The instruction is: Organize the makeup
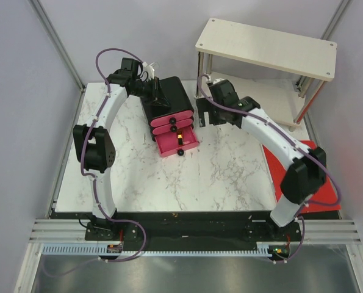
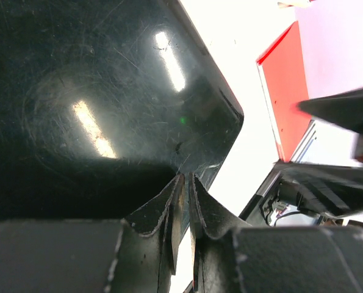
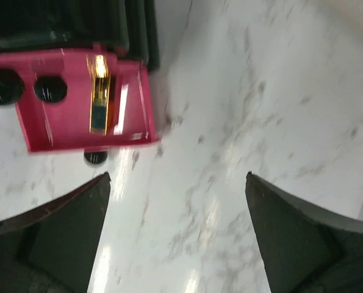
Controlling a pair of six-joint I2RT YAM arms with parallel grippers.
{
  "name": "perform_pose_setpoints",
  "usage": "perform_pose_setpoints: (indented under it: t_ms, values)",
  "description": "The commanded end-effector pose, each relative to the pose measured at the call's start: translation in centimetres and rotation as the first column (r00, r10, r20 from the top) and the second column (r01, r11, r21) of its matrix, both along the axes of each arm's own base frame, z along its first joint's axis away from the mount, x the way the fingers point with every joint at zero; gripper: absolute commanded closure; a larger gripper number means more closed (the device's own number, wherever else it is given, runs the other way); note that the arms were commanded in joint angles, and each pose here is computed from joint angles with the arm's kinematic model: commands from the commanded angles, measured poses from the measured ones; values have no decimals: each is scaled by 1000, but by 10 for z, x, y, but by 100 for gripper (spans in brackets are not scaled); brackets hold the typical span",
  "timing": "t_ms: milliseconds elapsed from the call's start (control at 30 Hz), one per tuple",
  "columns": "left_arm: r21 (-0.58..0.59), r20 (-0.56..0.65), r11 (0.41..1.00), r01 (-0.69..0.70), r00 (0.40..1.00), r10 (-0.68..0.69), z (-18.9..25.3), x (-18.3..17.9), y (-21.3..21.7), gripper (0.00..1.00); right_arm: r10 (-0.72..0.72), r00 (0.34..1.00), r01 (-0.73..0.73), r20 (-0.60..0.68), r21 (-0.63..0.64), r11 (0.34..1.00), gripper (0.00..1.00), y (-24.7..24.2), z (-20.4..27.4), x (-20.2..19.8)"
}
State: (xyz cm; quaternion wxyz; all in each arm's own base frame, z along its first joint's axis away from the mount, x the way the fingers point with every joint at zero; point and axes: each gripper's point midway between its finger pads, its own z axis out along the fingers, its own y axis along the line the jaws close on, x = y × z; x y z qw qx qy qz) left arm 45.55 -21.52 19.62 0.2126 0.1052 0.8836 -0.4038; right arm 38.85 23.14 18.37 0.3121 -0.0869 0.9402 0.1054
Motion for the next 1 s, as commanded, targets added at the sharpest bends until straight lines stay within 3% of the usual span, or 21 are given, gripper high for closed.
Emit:
perform_pose_setpoints:
  t_ms: [0,33,67,133,400,467,567,600,800,967]
  values:
    - [337,-295,941,34,953,71,-126,-40,49,80,-324,886,350,332,-18,937,2,-79,43,12]
    - [335,-298,942,34,952,72,-127,-40,49,80,-410,855,428,317,14,904,2,-96,37,12]
    - [332,-296,943,35,953,69,-126,-40,48,80,-320,921,293,223,145,945,2,-68,29,9]
    - [333,-294,942,35,953,68,-125,-41,48,80,-285,935,252,212,171,952,2,-52,33,5]
    - [333,-295,942,33,953,70,-124,-41,48,80,18,967,-10,253,-36,999,2,-11,9,-27]
    - [333,-298,942,34,952,71,-125,-42,48,80,114,963,-95,243,-85,992,11,-5,-5,-36]
    - [335,-301,942,35,951,71,-125,-43,49,80,231,953,-224,197,-57,973,93,14,-31,-49]
    - [337,-299,941,34,952,73,-126,-43,49,80,264,948,-263,180,-30,964,100,22,-39,-55]
    - [332,-303,942,36,950,70,-127,-43,48,80,285,948,-289,138,11,957,100,43,-95,-50]
    - [340,-300,940,37,951,71,-126,-45,50,80,398,917,-390,25,263,882,100,84,-102,-45]
